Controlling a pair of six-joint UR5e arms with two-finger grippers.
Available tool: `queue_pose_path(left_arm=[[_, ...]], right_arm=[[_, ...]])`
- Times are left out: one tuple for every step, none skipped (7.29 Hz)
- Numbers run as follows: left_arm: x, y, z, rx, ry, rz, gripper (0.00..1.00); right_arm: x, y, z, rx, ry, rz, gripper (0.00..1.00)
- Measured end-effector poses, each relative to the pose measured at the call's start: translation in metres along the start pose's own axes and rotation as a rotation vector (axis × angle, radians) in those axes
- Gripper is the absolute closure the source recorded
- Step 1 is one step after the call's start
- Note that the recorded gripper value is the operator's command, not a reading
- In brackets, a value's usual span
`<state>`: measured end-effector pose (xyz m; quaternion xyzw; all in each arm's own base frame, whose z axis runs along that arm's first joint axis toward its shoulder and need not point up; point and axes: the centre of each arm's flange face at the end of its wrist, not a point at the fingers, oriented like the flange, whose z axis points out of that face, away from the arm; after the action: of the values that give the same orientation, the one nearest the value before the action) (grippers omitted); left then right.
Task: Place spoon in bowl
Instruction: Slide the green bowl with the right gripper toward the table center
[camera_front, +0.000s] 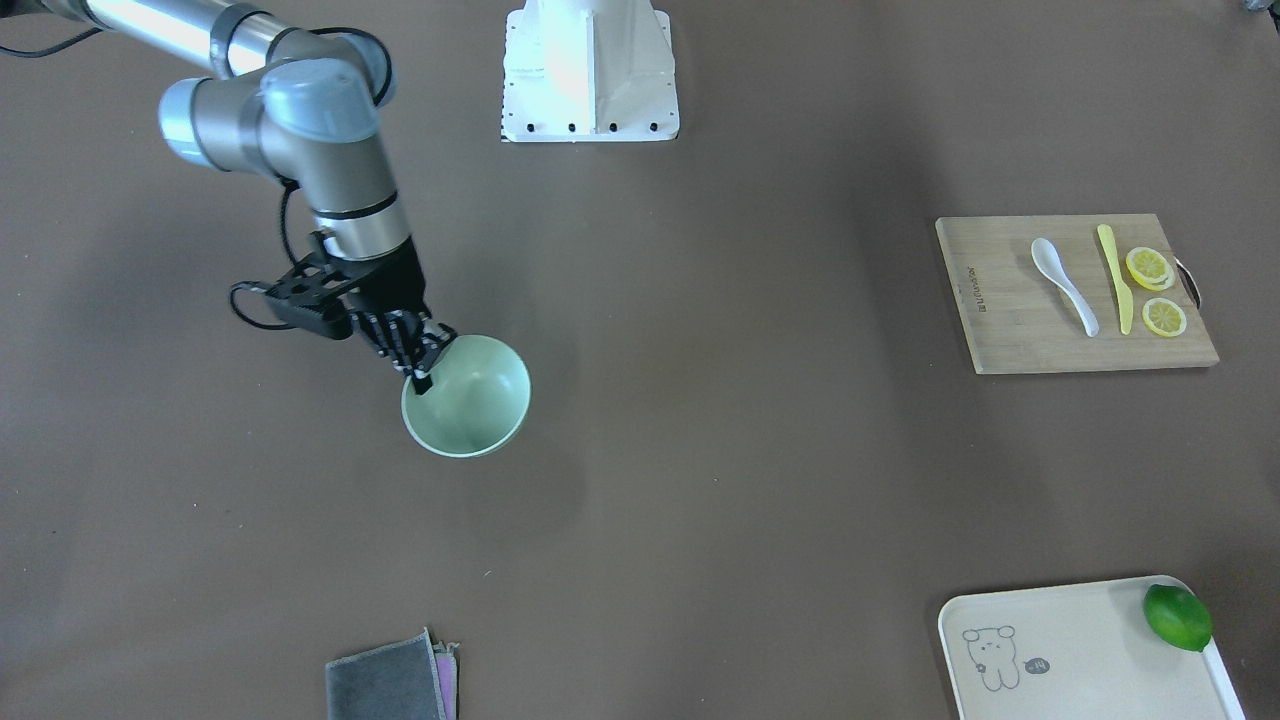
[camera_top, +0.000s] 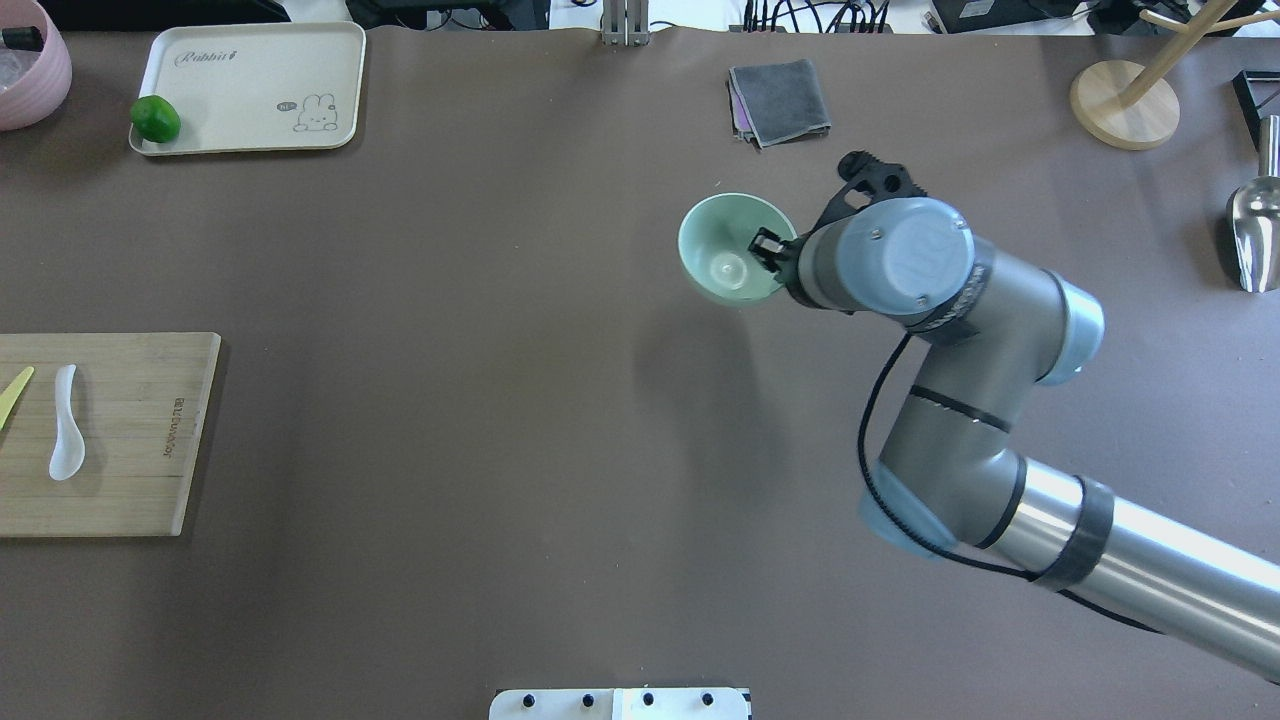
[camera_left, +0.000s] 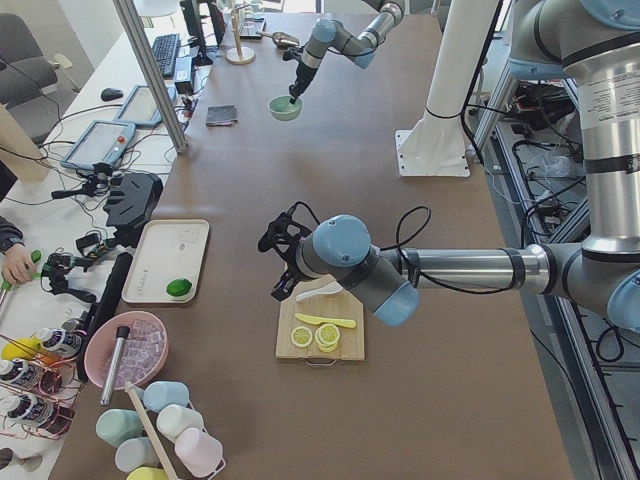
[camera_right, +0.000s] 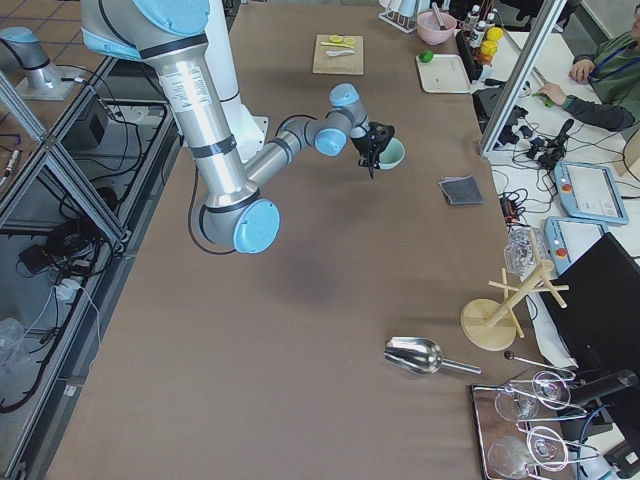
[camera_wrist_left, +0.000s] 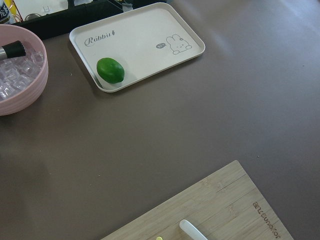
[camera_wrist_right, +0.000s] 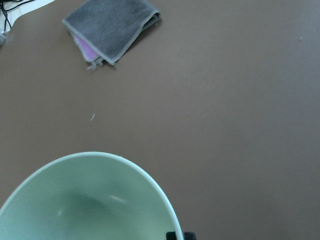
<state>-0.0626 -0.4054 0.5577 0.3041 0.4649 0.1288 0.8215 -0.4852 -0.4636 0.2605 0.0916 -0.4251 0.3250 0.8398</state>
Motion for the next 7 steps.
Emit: queue_pose_path(left_arm=[[0.001,0.0,0.0,-0.001,0.004,0.001,0.02],[0.002,0.0,0.001,-0.002,0.015,0.002,0.02],[0.004,0.0,0.001,-0.003,0.031,0.002,0.02],[0.004,0.0,0.001,-0.004,0.039,0.002,0.02],[0.004,0.0,0.001,-0.005,0.042,0.001,0.02],[0.004,0.0,0.001,-0.005,0.044,0.0,0.02],[0.004,0.002,0.001,-0.008,0.044,-0.017,0.02]], right_arm=[[-0.018,0.043,-0.005,0.002,0.007,-0.004,1.0],[-0.021,0.075,-0.004,0.003,0.012,-0.019,1.0],[-0.02,0.096,0.002,0.003,0.021,-0.034,0.96],[-0.02,0.108,0.007,0.007,0.028,-0.045,0.27],[-0.024,0.114,0.008,0.01,0.028,-0.05,0.01],[-0.028,0.115,0.006,0.024,0.02,-0.052,0.0],[-0.033,0.108,0.001,0.051,0.004,-0.051,0.0]])
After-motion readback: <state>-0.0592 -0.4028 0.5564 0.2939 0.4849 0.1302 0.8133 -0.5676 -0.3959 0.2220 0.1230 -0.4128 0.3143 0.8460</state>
